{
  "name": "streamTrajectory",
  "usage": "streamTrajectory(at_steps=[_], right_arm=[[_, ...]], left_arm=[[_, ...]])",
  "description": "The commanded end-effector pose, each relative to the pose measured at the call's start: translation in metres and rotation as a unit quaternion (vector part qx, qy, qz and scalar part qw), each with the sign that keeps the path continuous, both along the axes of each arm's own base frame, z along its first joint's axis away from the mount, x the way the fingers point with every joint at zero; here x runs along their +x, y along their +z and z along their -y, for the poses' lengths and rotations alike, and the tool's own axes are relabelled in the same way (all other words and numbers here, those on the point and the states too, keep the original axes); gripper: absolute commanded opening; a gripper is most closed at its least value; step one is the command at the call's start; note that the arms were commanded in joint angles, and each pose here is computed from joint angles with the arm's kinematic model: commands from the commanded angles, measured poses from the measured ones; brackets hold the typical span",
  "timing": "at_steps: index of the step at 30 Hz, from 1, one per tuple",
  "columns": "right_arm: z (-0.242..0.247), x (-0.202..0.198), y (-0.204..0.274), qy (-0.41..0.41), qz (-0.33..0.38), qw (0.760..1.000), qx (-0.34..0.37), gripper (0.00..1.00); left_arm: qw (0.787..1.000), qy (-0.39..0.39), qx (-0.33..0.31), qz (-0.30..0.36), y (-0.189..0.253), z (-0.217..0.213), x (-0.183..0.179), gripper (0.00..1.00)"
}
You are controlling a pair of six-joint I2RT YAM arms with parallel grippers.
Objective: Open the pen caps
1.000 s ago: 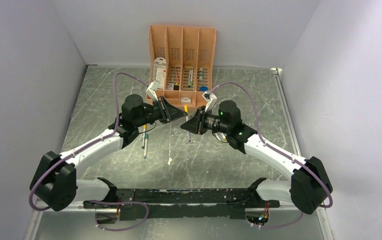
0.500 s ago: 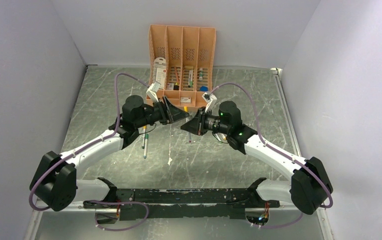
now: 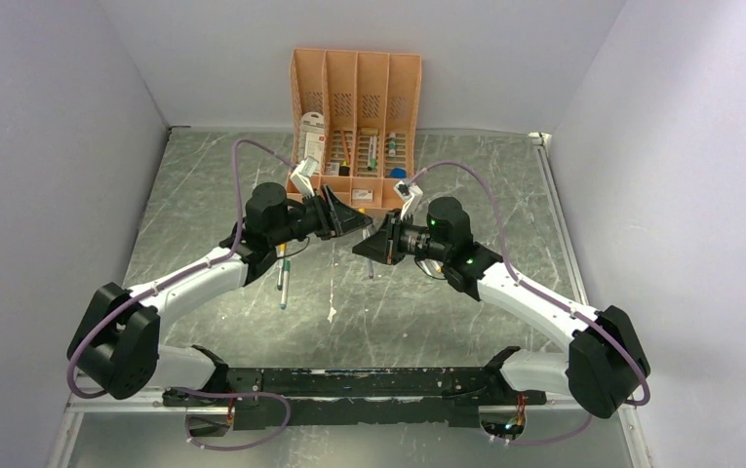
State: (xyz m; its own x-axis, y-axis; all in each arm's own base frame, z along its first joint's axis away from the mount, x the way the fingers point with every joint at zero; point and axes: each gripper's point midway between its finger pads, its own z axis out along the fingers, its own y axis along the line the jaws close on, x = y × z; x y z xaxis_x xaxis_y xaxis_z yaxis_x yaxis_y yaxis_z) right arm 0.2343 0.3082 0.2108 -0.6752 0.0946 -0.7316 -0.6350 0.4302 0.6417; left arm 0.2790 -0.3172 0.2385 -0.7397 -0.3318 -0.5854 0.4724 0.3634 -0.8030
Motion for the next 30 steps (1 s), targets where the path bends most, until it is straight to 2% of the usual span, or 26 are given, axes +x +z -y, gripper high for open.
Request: streamTrajectory(at_steps=[1, 3, 14, 19, 22, 24, 26, 30], right_arm=[[-0.002, -0.005, -0.004, 0.014, 0.003, 1.0, 0.0, 0.0], [-0.002, -0.005, -0.006, 0.015, 0.0, 1.0, -0.002, 0.0], [-0.004, -0.002, -0.011, 0.014, -0.002, 1.0, -0.007, 0.0], [-0.006, 0.0, -0.007, 0.014, 0.0, 1.0, -0.008, 0.0], [-0.004, 0.004, -0.006, 0.008, 0.001, 1.0, -0.014, 0.24], [-0.003, 0.005, -0.003, 0.004, 0.004, 1.0, -0.014, 0.32], [-0.001, 0.006, 0.0, -0.001, 0.008, 1.0, -0.013, 0.31], [0.0, 0.006, 0.003, -0.002, 0.012, 1.0, -0.014, 0.2]], left_arm=[[0.999, 0.001, -0.02, 0.043, 0.025, 0.007, 0.008, 0.62], [0.999, 0.001, -0.021, 0.043, 0.025, 0.008, 0.01, 0.59], [0.999, -0.024, -0.014, 0.042, 0.02, 0.021, 0.009, 0.19], [0.999, -0.03, 0.003, 0.04, 0.012, 0.026, 0.007, 0.14], [0.999, -0.03, 0.01, 0.036, 0.007, 0.026, 0.005, 0.13], [0.999, -0.027, 0.013, 0.035, 0.004, 0.025, 0.005, 0.13], [0.999, -0.025, 0.016, 0.034, 0.003, 0.024, 0.005, 0.12], [0.999, -0.022, 0.022, 0.034, 0.001, 0.023, 0.006, 0.12]])
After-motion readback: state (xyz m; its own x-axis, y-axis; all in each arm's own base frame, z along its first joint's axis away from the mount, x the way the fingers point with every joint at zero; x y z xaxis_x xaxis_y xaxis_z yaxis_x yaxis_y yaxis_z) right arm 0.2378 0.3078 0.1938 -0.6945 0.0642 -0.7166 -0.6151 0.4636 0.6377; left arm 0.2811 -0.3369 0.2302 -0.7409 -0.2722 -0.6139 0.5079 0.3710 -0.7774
